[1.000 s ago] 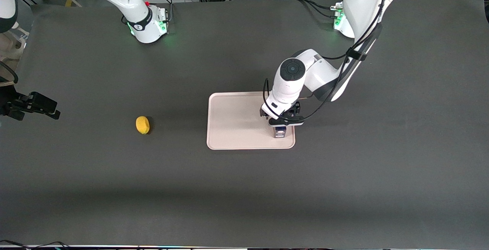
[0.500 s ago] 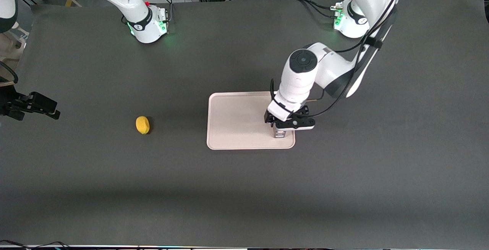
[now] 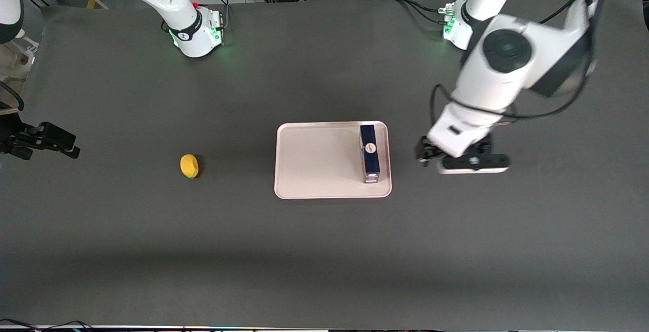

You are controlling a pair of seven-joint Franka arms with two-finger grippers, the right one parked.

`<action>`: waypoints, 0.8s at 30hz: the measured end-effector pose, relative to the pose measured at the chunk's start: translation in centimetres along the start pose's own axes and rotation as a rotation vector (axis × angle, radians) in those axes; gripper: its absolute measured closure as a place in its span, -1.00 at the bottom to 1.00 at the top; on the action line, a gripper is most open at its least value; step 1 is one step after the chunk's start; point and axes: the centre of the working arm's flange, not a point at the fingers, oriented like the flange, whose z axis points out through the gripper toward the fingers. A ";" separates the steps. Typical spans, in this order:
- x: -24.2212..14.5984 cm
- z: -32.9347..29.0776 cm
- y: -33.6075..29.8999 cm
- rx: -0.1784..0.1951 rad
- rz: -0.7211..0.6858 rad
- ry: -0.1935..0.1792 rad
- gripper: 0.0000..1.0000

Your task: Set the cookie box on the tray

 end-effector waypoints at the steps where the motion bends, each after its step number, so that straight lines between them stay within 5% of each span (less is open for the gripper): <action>1: 0.1 -0.8 -1.2 0.013 0.005 -0.005 -1.00; 7: 0.0 -4.9 -8.4 0.068 0.017 -0.035 -1.00; 24: -1.2 -10.9 -21.7 0.037 -0.032 -0.046 -1.00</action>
